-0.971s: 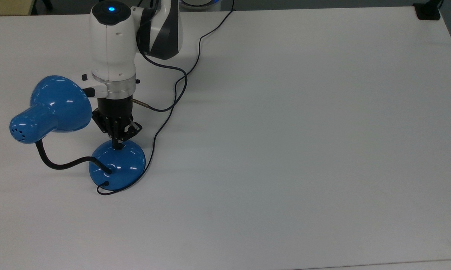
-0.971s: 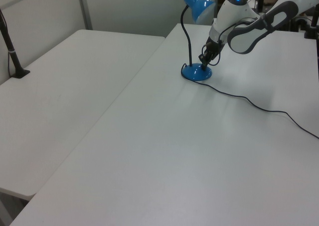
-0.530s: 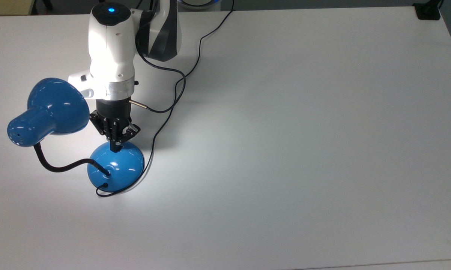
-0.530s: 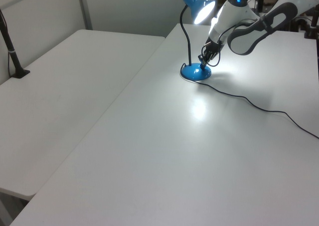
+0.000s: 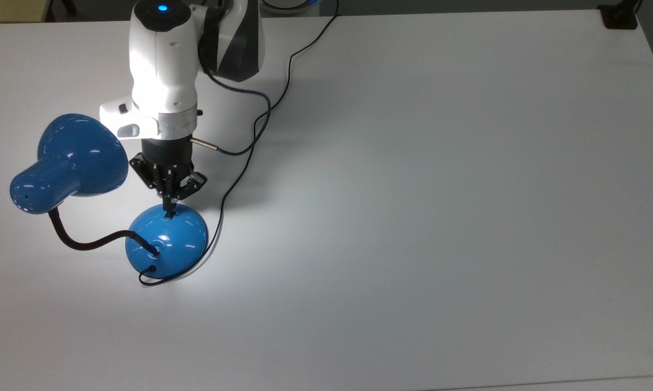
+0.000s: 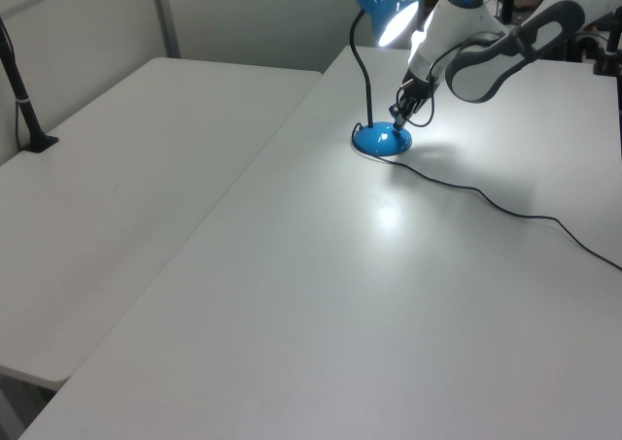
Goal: Turn on the lamp
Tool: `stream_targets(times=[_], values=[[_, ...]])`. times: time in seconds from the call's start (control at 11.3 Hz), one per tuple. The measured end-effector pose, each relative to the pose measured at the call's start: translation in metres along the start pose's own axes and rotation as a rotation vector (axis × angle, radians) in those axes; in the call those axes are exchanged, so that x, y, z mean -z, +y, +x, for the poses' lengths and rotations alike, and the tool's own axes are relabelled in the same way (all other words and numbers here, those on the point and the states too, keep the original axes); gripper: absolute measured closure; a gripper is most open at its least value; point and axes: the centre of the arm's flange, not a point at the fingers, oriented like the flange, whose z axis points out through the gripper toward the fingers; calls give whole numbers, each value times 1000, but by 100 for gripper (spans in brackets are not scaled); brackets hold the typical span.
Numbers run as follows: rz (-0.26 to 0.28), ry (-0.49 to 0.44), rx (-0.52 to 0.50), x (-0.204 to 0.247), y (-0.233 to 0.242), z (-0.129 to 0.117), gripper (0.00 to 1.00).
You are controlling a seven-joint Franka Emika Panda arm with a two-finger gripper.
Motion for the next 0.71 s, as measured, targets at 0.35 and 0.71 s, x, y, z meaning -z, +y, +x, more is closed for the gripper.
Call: stream_targets(times=[0.35, 0.71], values=[[-40, -209, 157, 85, -72, -23, 98], [-75, -312, 286, 162, -126, -50, 92]])
